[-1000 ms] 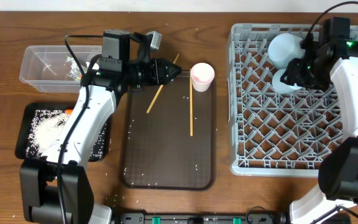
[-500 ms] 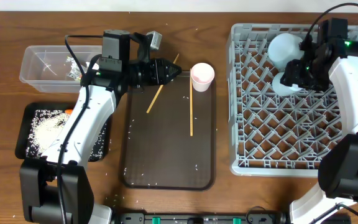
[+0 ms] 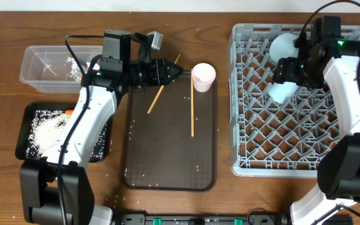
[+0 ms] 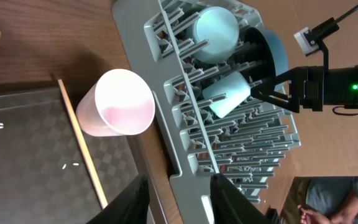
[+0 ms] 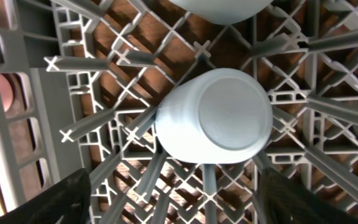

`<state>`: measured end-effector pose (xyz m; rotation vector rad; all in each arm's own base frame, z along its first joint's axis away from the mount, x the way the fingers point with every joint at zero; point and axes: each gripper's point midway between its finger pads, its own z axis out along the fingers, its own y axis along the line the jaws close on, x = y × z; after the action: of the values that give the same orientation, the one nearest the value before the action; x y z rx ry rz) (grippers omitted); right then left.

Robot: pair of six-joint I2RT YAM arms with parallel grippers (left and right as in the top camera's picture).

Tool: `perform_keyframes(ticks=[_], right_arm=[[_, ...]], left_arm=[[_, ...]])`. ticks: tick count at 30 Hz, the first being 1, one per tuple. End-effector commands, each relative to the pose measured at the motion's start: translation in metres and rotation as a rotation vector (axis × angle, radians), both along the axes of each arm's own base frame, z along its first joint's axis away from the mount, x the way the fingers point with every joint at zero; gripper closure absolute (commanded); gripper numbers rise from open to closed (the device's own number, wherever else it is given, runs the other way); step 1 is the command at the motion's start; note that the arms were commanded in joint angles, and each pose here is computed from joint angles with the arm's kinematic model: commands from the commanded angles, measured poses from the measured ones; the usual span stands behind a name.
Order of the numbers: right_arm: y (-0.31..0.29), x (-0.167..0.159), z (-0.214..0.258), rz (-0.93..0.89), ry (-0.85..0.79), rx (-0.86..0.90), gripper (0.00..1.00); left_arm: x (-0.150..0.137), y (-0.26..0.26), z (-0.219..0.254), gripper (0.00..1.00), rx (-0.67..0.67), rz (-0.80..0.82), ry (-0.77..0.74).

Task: Sort waste into correct bins and load items into the dishwasher rack
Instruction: 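Carry the cup into the rack with the right gripper and place it upside down, then grasp the pink cup on the middle tray with the left gripper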

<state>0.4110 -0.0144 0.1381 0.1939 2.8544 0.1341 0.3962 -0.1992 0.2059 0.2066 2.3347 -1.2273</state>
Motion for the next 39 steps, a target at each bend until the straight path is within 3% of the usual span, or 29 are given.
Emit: perform_keyframes(ticks=[1, 9, 13, 21, 23, 30, 39], right_arm=[[0.006, 0.009, 0.017, 0.001, -0.044, 0.015, 0.18], [0.013, 0.013, 0.083, 0.025, -0.178, 0.033, 0.15], [0.018, 0.006, 0.106, 0.036, -0.224, 0.031, 0.15], [0.029, -0.007, 0.110, 0.069, -0.203, 0.031, 0.14], [0.030, -0.010, 0.109, 0.073, -0.194, 0.032, 0.13], [0.033, -0.011, 0.109, 0.087, -0.188, 0.030, 0.13], [0.033, -0.014, 0.107, 0.102, -0.175, 0.021, 0.12]], left_arm=[[0.002, 0.003, -0.002, 0.66, 0.013, -0.002, -0.015], [-0.004, -0.015, -0.004, 0.66, 0.059, -0.056, -0.077], [-0.006, -0.029, -0.014, 0.66, 0.155, -0.052, -0.115], [0.004, -0.020, -0.050, 0.65, 0.574, 0.110, -0.213], [0.007, -0.014, -0.055, 0.60, 0.627, 0.141, -0.218], [0.020, -0.022, -0.080, 0.35, 0.623, 0.130, -0.205], [0.034, -0.041, -0.100, 0.33, 0.558, 0.104, -0.214]])
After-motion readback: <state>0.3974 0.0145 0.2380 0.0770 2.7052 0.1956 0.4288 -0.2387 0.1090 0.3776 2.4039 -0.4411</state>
